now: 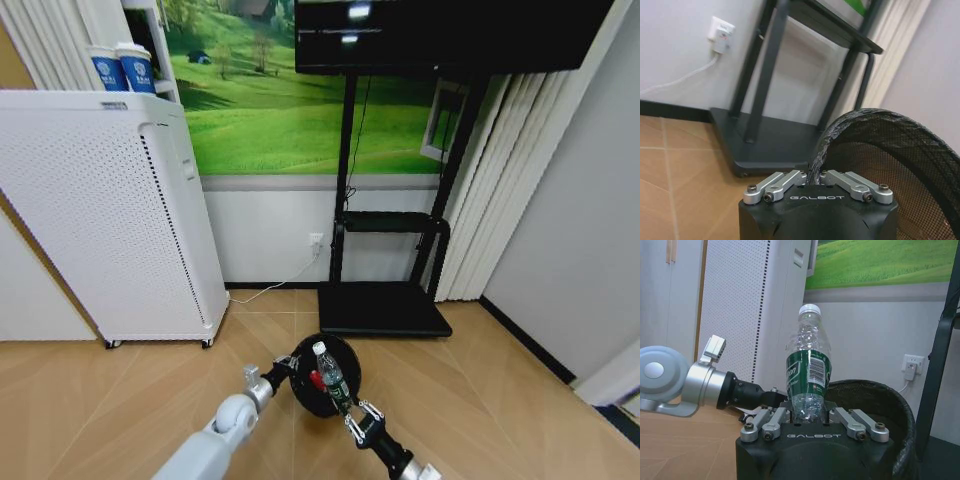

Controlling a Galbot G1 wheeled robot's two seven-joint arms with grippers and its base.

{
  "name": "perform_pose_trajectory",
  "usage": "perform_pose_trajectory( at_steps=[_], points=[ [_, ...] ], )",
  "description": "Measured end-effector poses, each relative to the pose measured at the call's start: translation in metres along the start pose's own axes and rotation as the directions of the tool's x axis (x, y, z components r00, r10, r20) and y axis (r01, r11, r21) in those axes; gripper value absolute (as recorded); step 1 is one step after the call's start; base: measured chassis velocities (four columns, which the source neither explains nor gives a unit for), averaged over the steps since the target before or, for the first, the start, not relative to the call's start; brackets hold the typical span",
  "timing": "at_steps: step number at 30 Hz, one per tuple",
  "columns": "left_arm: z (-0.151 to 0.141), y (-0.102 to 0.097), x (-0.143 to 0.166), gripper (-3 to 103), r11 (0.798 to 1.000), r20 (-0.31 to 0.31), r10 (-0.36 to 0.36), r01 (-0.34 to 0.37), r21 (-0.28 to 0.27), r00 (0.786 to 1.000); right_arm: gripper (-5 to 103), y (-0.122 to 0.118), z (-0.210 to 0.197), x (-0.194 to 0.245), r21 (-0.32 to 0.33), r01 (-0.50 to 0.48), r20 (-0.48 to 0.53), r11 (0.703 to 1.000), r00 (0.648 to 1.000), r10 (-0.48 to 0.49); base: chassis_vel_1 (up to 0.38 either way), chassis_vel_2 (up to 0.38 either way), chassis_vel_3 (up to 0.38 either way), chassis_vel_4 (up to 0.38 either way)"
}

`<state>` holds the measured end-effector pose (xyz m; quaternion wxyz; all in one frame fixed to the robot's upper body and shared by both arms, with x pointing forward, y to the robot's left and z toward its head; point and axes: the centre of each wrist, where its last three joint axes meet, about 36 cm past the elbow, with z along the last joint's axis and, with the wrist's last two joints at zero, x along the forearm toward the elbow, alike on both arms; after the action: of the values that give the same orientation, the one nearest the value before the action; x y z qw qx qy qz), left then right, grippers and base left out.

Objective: Pick up the trash bin and place the garbage on the floor into it.

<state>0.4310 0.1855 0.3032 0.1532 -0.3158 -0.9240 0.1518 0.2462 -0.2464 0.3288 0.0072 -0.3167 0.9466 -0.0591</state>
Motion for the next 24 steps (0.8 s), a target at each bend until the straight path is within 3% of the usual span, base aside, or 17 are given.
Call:
perform_pose_trajectory(
  at_steps=[6,12,13,15,16,20,21,23,24],
  points=[
    [0.003,-0.012,0.008,4,0.999,-0.009,0.047,-0.047,0.005,0.999,29,-0.003,0.003,-0.004,0.002,0.000,-0.005,1.000,1.000,0.000,0.000,0.000,0.000,0.000],
    [-0.001,-0.017,0.010,4,0.999,-0.004,0.046,-0.046,0.025,0.999,26,-0.002,0.011,-0.004,0.000,-0.012,-0.021,1.000,1.000,0.012,0.000,0.000,0.000,0.000],
    [-0.001,-0.019,0.010,4,0.998,-0.003,0.042,-0.042,0.036,0.999,36,-0.001,0.012,-0.005,-0.003,-0.022,-0.019,1.000,1.000,0.022,0.000,0.000,0.000,0.000],
    [-0.001,-0.019,0.010,4,0.998,-0.002,0.038,-0.038,0.041,0.999,36,0.000,0.012,-0.005,-0.006,-0.029,-0.017,1.000,0.999,0.028,0.000,0.000,0.000,0.000],
    [-0.001,-0.019,0.011,4,0.998,-0.002,0.032,-0.032,0.046,0.999,47,0.001,0.011,-0.006,-0.009,-0.032,-0.014,0.999,0.999,0.032,0.000,0.000,0.000,0.000],
    [0.000,-0.020,0.012,4,0.998,0.000,0.027,-0.027,0.055,1.000,52,0.002,0.010,-0.006,-0.012,-0.033,-0.006,0.999,0.999,0.033,0.000,0.000,0.000,0.000],
    [0.000,-0.020,0.012,4,0.998,0.000,0.024,-0.024,0.058,1.000,63,0.002,0.010,-0.006,-0.012,-0.033,-0.005,0.999,0.999,0.033,0.000,0.000,0.000,0.000],
    [0.000,-0.019,0.012,4,0.998,0.004,0.013,-0.013,0.069,1.000,75,0.003,0.008,-0.006,-0.015,-0.034,0.006,0.999,0.999,0.034,0.000,0.000,0.000,0.000],
    [0.000,-0.019,0.012,4,0.998,0.004,0.013,-0.013,0.069,1.000,75,0.003,0.008,-0.006,-0.015,-0.034,0.006,0.999,0.999,0.034,0.000,0.000,0.000,0.000]
  ],
)
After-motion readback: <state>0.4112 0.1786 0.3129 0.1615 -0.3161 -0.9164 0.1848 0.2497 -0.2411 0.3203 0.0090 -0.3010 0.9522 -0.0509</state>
